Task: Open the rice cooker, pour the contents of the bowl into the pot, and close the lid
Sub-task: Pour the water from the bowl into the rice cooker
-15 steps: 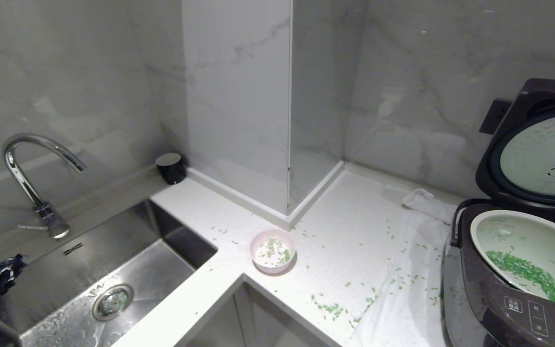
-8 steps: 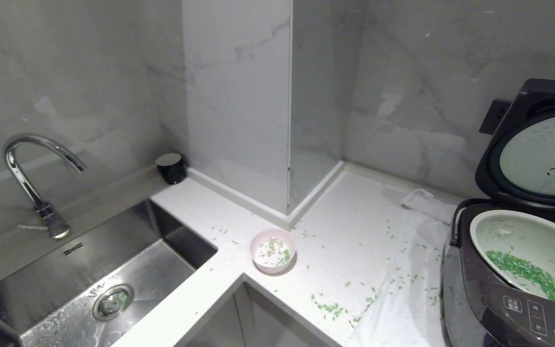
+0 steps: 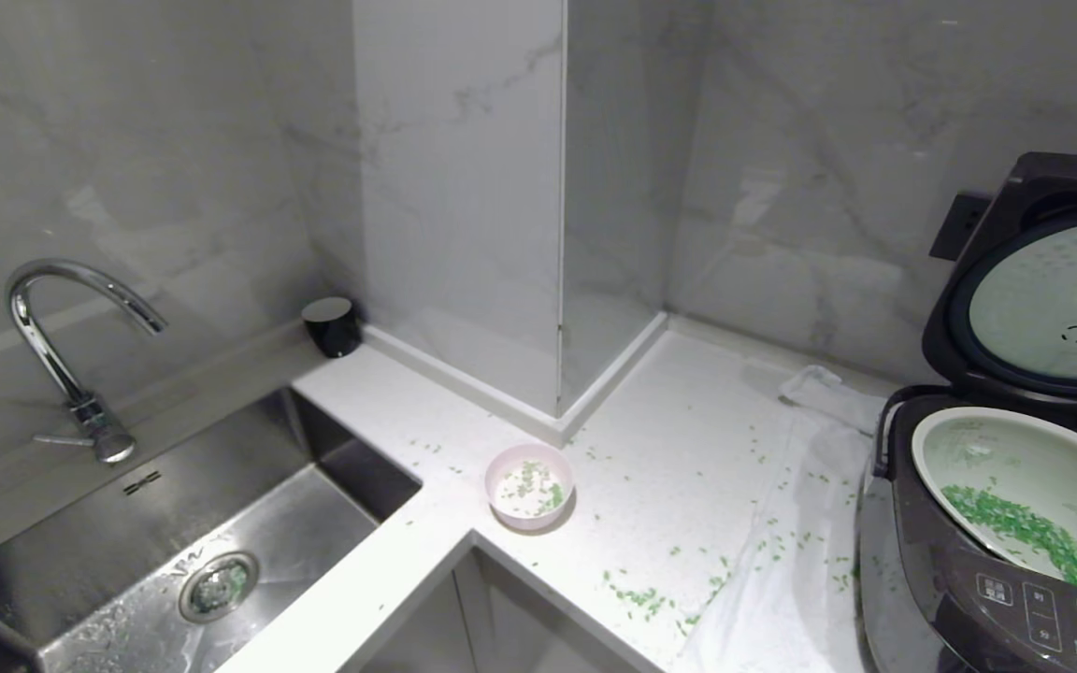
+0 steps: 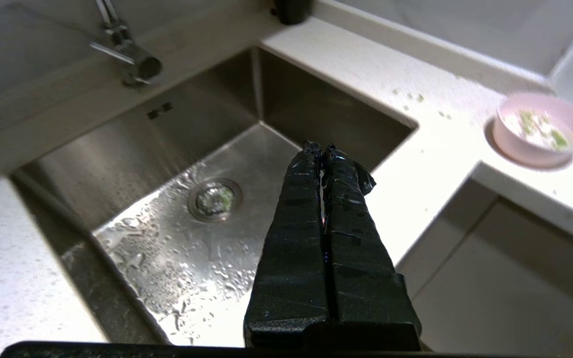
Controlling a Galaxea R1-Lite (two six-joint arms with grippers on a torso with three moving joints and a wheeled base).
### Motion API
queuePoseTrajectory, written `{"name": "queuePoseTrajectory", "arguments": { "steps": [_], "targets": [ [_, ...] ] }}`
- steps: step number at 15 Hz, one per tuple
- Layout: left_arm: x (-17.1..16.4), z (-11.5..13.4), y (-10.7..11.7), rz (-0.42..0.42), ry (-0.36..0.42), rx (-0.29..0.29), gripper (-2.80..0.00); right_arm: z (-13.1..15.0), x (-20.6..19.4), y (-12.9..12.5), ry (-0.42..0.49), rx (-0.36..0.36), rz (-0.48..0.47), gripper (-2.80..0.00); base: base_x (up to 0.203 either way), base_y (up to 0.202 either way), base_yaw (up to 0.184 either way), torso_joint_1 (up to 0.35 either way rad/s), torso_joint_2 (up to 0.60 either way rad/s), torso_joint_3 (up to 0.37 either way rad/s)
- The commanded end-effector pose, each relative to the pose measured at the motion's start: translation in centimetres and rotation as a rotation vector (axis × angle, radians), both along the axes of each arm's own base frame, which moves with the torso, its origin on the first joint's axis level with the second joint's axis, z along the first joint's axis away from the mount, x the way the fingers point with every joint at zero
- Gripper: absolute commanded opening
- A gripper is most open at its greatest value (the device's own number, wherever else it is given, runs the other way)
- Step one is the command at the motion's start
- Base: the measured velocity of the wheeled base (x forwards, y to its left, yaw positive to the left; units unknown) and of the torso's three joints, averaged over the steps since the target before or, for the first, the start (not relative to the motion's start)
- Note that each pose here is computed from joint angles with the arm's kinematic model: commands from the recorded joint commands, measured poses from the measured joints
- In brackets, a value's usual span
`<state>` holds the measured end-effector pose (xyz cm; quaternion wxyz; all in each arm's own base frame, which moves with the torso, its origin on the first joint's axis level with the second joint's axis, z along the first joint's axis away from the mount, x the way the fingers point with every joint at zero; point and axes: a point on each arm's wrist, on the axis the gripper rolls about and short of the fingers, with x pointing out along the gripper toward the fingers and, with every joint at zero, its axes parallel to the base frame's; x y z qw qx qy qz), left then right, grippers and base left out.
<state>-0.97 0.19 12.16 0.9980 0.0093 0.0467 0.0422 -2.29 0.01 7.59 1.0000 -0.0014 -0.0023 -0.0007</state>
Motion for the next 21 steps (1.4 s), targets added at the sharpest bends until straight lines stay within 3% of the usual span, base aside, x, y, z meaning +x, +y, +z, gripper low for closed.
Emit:
{"name": "queuePoseTrajectory", "arguments": {
  "steps": [1,3,4,21],
  "targets": [
    [-1.4,-2.1,-0.1,-0.036,-0.056,0.033,-2.80,0.0,0.0,0.0,0.002,0.000,0.001,-2.80,0.000,0.000,0.000,0.000,0.00,0.000],
    [-2.0,-3.8,-0.2,-0.074,-0.052,0.060,-2.80,0.0,0.0,0.0,0.002,0.000,0.001,-2.80,0.000,0.000,0.000,0.000,0.00,0.000],
    [-1.9,-4.4,-0.2,-0.101,-0.004,0.056,-2.80,0.0,0.0,0.0,0.002,0.000,0.000,-2.80,0.000,0.000,0.000,0.000,0.00,0.000],
    [-1.9,-4.5,-0.3,-0.121,0.004,0.049,-2.80,0.0,0.0,0.0,0.002,-0.006,0.004,-2.80,0.000,0.000,0.000,0.000,0.00,0.000]
  ]
}}
